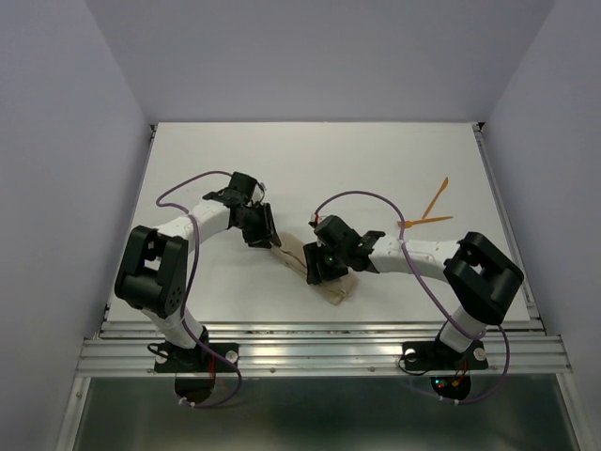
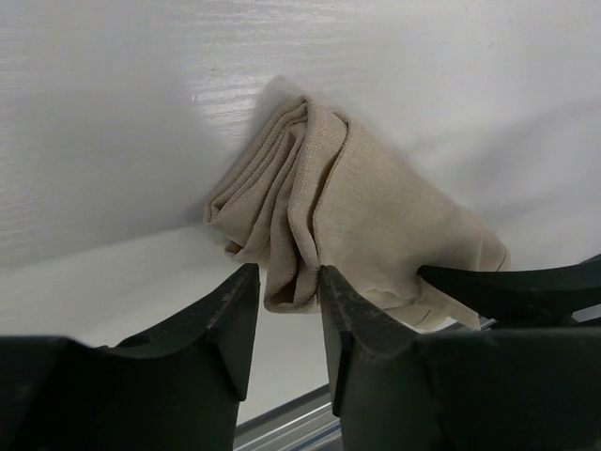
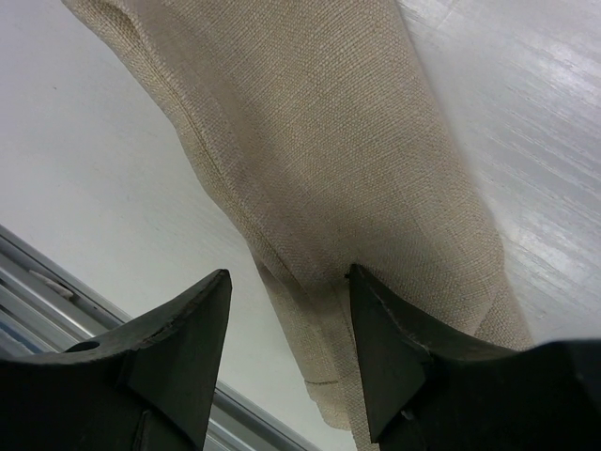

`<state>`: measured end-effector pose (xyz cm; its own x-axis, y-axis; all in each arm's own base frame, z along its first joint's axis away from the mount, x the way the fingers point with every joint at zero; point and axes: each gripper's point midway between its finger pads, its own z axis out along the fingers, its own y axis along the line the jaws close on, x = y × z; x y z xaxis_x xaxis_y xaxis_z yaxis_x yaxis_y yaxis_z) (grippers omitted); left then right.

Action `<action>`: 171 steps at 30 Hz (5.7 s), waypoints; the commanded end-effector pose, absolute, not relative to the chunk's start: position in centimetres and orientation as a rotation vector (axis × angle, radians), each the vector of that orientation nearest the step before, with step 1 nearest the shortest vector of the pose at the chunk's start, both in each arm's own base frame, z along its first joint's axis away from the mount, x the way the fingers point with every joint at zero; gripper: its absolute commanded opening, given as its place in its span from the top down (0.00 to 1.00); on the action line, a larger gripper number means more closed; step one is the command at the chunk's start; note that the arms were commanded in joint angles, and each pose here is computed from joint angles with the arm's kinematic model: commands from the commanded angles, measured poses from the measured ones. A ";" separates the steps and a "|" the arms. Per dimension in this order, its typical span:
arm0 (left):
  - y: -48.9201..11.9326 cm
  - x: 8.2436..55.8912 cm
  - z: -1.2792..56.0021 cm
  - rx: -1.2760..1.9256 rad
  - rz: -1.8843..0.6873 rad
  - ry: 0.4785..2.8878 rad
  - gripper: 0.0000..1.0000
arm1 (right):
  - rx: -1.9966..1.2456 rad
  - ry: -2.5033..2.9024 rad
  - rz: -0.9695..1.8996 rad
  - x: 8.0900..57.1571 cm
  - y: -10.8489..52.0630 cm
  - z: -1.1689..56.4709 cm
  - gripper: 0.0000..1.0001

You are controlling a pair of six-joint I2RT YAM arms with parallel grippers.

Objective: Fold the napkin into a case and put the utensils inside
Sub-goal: Fold the 2/3-rectangle-folded napkin at the center of the board, then stuff the top corner of the smaller-rectangle-folded napkin into the folded napkin.

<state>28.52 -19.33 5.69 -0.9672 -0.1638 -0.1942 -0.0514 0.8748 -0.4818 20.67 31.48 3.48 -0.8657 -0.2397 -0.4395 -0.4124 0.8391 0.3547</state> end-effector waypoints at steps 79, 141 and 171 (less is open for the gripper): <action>-17.5 30.7 10.4 -0.045 -0.753 2.657 0.64 | -0.547 2.280 0.619 27.6 40.6 8.3 0.99; -23.1 29.1 4.2 0.019 -0.299 2.599 0.74 | -0.124 2.377 1.033 28.8 36.9 10.3 0.99; -23.4 28.9 6.7 0.019 -0.363 2.558 1.00 | -0.186 2.400 0.911 28.6 35.3 8.6 0.99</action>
